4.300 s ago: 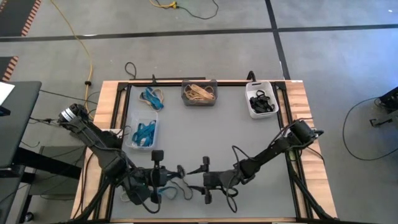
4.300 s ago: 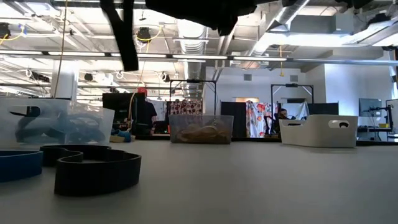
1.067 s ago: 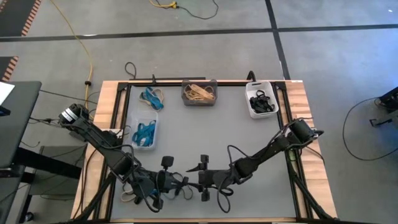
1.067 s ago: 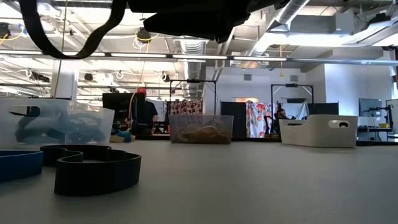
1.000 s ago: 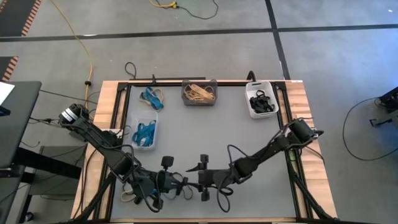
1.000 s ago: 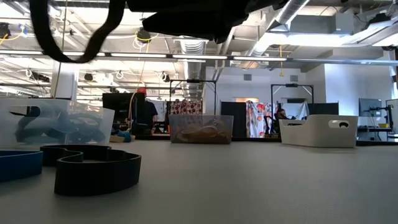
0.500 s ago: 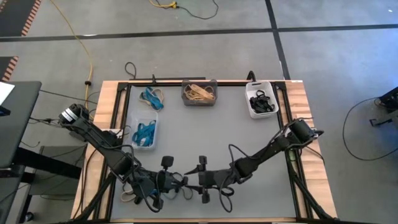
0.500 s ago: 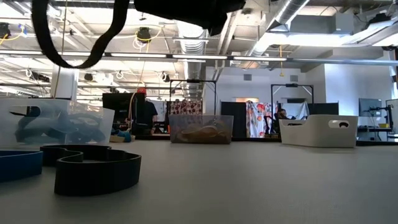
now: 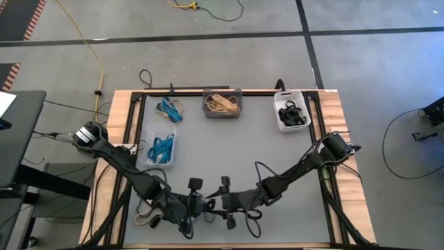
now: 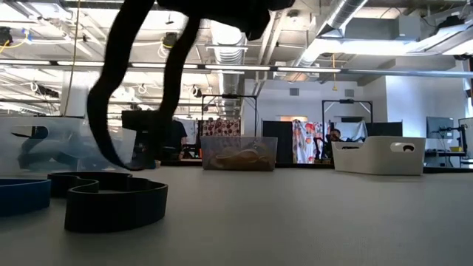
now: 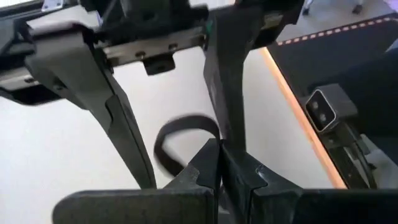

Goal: Sort rubber bands into baskets
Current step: Put the black rubber band into the white bin

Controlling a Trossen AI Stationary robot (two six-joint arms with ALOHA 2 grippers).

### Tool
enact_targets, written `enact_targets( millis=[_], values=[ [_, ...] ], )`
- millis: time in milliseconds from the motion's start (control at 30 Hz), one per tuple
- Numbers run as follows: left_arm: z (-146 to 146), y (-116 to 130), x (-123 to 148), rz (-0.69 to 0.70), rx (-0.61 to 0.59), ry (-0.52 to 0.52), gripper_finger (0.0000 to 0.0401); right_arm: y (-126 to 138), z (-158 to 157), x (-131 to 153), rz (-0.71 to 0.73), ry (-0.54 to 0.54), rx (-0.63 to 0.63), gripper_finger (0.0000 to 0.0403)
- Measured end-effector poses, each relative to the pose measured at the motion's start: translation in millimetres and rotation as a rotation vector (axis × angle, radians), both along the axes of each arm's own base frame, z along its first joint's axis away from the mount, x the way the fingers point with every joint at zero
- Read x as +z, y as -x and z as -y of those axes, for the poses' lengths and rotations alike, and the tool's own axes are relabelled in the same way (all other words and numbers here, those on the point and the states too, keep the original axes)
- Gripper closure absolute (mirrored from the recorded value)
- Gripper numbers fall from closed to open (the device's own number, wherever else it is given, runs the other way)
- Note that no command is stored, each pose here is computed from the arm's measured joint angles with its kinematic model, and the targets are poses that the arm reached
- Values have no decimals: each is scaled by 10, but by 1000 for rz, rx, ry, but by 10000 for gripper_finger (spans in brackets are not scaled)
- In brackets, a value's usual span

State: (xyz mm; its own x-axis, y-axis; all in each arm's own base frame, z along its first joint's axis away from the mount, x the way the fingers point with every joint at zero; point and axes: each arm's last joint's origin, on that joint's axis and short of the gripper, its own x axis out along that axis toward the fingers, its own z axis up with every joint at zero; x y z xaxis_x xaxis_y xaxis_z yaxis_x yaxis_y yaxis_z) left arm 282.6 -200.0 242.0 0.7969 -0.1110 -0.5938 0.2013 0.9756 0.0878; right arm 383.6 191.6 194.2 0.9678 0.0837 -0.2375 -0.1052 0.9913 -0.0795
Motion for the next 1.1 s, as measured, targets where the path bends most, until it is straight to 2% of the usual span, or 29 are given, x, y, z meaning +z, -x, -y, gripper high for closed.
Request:
enact_targets(
  millis=[333, 500, 633, 833, 867, 967, 1100],
  values=[
    [39, 2, 63, 43, -31, 26, 401, 17, 16, -67, -63, 39, -16, 154],
    [45, 5, 61, 37, -39, 34, 401, 26, 42, -93, -81, 75, -87, 162],
    [45, 6, 60, 34, -42, 36, 401, 24, 56, -96, -79, 84, -115, 210],
    [42, 8, 56, 30, -39, 32, 401, 25, 88, -124, -106, 124, -135, 362],
    [39, 10, 52, 27, -34, 29, 401, 28, 91, -132, -114, 136, -135, 378],
    [24, 18, 37, 16, 0, 21, 401, 36, 113, -155, -136, 172, -161, 379],
    [-20, 42, -17, -10, 61, -58, 377, 81, 229, -91, -209, 253, -179, 379]
  ],
)
